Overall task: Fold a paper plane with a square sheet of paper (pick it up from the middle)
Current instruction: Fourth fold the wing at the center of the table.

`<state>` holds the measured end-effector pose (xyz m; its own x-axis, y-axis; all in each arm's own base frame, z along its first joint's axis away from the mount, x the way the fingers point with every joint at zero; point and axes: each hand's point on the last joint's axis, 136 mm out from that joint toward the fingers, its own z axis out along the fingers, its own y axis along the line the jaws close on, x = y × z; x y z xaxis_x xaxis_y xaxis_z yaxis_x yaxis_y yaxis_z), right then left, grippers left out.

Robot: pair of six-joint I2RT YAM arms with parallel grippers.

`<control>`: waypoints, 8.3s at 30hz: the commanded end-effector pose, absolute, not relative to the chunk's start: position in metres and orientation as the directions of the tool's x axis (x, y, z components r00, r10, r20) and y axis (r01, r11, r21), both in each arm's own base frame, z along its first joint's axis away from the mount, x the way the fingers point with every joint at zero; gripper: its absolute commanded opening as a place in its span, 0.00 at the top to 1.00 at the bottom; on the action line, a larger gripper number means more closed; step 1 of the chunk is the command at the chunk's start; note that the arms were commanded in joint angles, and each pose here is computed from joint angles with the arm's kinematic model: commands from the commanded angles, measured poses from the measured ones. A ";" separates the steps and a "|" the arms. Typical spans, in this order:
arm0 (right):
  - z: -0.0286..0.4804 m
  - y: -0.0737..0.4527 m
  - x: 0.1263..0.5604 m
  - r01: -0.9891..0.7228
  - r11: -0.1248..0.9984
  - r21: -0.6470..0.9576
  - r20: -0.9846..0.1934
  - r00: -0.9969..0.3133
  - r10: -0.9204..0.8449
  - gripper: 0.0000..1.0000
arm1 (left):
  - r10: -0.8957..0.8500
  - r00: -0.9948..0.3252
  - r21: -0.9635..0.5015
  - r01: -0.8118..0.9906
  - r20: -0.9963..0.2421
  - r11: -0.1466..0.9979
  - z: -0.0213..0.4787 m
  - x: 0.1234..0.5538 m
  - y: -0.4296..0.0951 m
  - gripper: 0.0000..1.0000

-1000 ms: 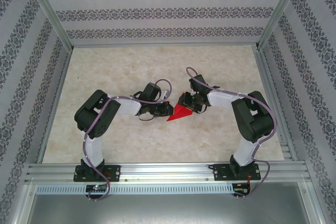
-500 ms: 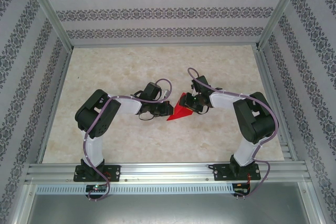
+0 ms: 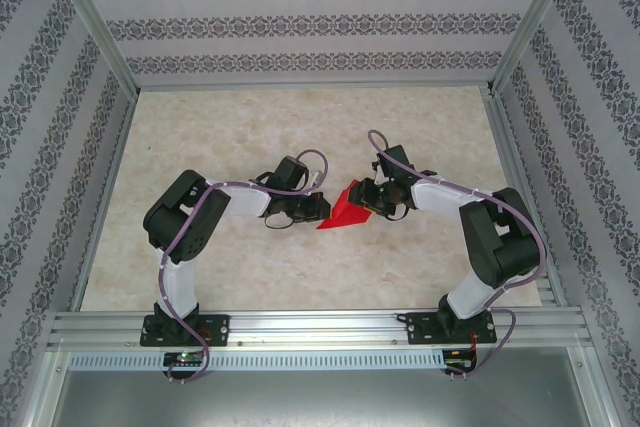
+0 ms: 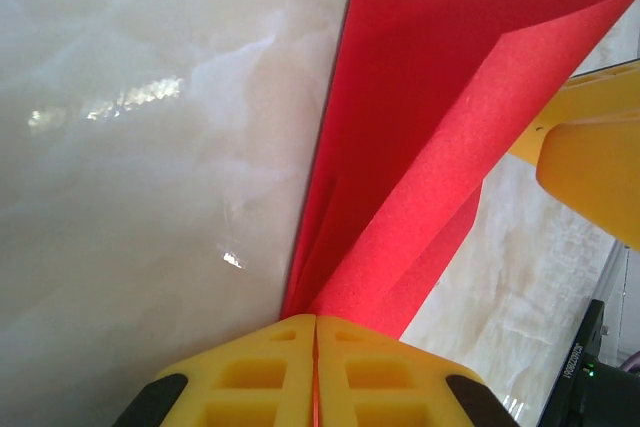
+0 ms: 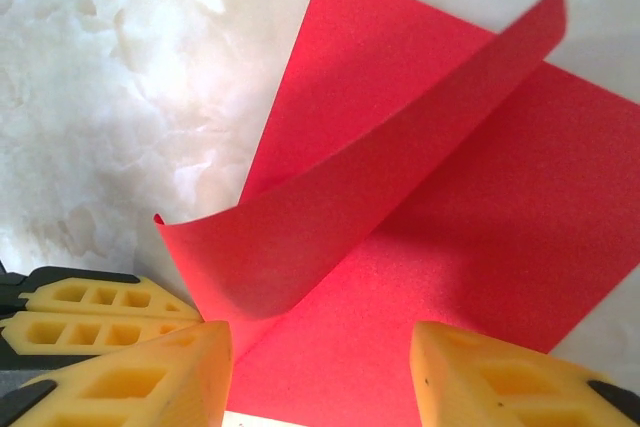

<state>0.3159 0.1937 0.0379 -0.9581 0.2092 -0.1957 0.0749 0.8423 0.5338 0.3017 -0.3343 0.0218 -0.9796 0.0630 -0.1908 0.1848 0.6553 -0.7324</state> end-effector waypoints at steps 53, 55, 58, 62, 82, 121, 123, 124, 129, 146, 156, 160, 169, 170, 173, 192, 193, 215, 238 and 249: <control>-0.037 0.157 0.297 0.252 0.955 0.156 0.000 -0.967 0.255 0.59 | 0.068 -0.951 -0.790 0.289 -0.301 0.541 0.075 0.313 -0.365 0.81; -0.038 0.157 0.297 0.260 0.953 0.152 0.003 -0.965 0.263 0.59 | 0.074 -0.952 -0.789 0.288 -0.296 0.542 0.073 0.312 -0.367 0.81; -0.041 0.155 0.295 0.276 0.950 0.143 0.011 -0.961 0.278 0.59 | 0.082 -0.956 -0.790 0.281 -0.283 0.546 0.069 0.310 -0.369 0.81; -0.044 0.154 0.293 0.297 0.945 0.136 0.020 -0.955 0.297 0.59 | 0.095 -0.959 -0.785 0.275 -0.269 0.555 0.063 0.309 -0.369 0.81; -0.051 0.157 0.290 0.319 0.937 0.143 0.046 -0.948 0.315 0.58 | 0.128 -0.971 -0.713 0.235 -0.201 0.661 0.027 0.305 -0.363 0.85; 0.100 0.207 0.328 0.030 0.810 0.585 -0.283 -0.929 0.239 0.63 | 0.165 -0.981 -0.589 0.195 -0.105 0.784 -0.015 0.294 -0.338 0.95; 0.094 0.213 0.326 0.016 0.804 0.595 -0.279 -0.933 0.225 0.73 | 0.168 -0.980 -0.585 0.199 -0.108 0.786 -0.016 0.294 -0.337 0.95; 0.090 0.218 0.326 0.011 0.795 0.607 -0.271 -0.937 0.219 0.77 | 0.172 -0.979 -0.583 0.202 -0.108 0.787 -0.016 0.294 -0.337 0.95; 0.076 0.237 0.332 -0.002 0.765 0.644 -0.254 -0.944 0.211 0.89 | 0.175 -0.979 -0.569 0.200 -0.099 0.797 -0.019 0.292 -0.334 0.97; -0.002 0.211 0.327 0.114 0.823 0.556 -0.162 -0.957 0.242 0.96 | 0.155 -0.986 -0.523 0.167 -0.066 0.836 -0.028 0.289 -0.323 1.00; 0.011 0.154 0.355 0.189 0.836 0.515 -0.240 -0.905 0.351 0.95 | 0.159 -0.986 -0.505 0.162 -0.049 0.848 -0.033 0.285 -0.318 1.00; 0.042 0.169 0.360 0.115 0.821 0.559 -0.294 -0.898 0.326 0.95 | 0.160 -0.986 -0.506 0.163 -0.050 0.847 -0.032 0.285 -0.318 1.00; 0.039 0.221 0.340 0.038 0.789 0.614 -0.253 -0.937 0.242 0.94 | 0.161 -0.986 -0.504 0.165 -0.052 0.848 -0.032 0.285 -0.318 1.00; 0.033 0.222 0.338 0.048 0.787 0.615 -0.239 -0.940 0.244 0.95 | 0.160 -0.986 -0.504 0.164 -0.052 0.848 -0.032 0.285 -0.318 1.00; 0.018 0.218 0.336 0.070 0.795 0.602 -0.214 -0.946 0.245 0.95 | 0.158 -0.986 -0.498 0.161 -0.048 0.852 -0.033 0.285 -0.317 1.00; -0.003 0.096 0.379 0.336 0.781 0.527 -0.252 -0.816 0.521 0.94 | 0.168 -0.985 -0.466 0.163 -0.033 0.870 -0.040 0.277 -0.306 1.00; 0.000 0.095 0.381 0.340 0.783 0.520 -0.257 -0.812 0.524 0.94 | 0.169 -0.985 -0.468 0.165 -0.034 0.868 -0.040 0.277 -0.307 1.00; 0.036 0.208 0.342 0.145 0.696 0.703 -0.184 -0.908 0.376 0.94 | 0.219 -0.972 -0.511 0.230 -0.084 0.828 -0.026 0.289 -0.324 1.00; -0.031 0.169 0.301 0.467 0.707 0.532 -0.059 -0.812 0.581 0.95 | -0.080 -0.950 -0.696 0.162 -0.302 0.700 0.082 0.301 -0.349 0.75; -0.035 0.171 0.301 0.478 0.703 0.527 -0.036 -0.814 0.580 0.95 | -0.091 -0.959 -0.741 0.146 -0.269 0.656 0.063 0.287 -0.369 0.74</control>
<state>0.3312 0.1996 0.0111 -0.8378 0.5377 -0.0943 0.3363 0.6445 0.6867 0.2768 -0.3534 0.0543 -0.9670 -0.0694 -0.2450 0.1292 0.6952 -0.7071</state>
